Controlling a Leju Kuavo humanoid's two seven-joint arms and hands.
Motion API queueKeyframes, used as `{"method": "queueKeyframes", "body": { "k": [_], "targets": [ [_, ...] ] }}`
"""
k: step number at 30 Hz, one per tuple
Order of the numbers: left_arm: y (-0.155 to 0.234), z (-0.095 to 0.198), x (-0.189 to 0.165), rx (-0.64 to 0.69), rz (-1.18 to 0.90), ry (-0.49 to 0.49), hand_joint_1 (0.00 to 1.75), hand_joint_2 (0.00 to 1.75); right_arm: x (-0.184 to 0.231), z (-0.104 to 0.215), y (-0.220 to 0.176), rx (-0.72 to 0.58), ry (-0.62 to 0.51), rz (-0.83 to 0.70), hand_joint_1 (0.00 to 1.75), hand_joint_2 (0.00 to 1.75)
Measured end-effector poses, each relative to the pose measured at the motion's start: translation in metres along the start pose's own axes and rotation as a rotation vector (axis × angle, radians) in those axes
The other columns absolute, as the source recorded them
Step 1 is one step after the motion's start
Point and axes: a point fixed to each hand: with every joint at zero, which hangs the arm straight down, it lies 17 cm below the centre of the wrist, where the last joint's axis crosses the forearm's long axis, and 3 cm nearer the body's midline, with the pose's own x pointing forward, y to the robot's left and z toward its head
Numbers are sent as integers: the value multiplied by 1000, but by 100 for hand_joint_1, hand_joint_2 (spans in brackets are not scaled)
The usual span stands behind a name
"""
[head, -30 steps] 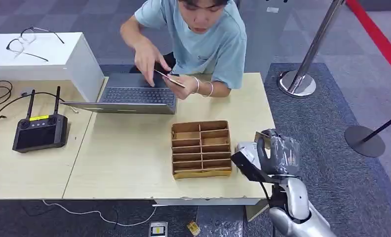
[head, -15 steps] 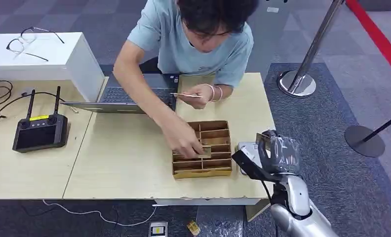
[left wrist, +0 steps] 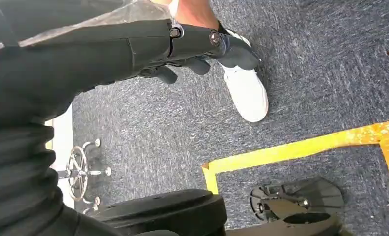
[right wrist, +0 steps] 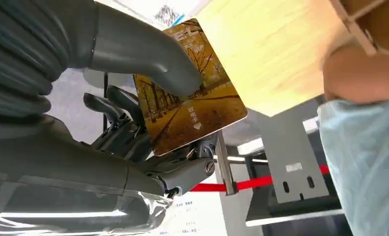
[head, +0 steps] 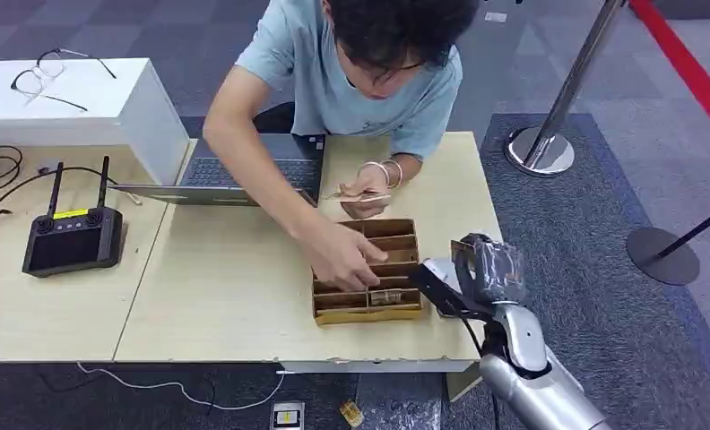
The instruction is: Pass the card to the sensor for recognition and then transmit it.
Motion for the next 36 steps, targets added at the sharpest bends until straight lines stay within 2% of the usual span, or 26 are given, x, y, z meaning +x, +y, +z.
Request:
{"method": "queueKeyframes", "body": {
  "k": [19, 27, 36],
  "targets": [
    [0, 0, -1, 0, 0, 5, 0, 175, -12, 26, 54, 94, 47, -19, 175, 175],
    [0, 0, -1, 1, 3, 7, 0, 175, -11, 33, 77, 176, 111, -213, 175, 175],
    [1, 0, -2, 3, 9, 9, 0, 175, -16, 44, 96, 222, 164, -282, 175, 175]
  ]
}}
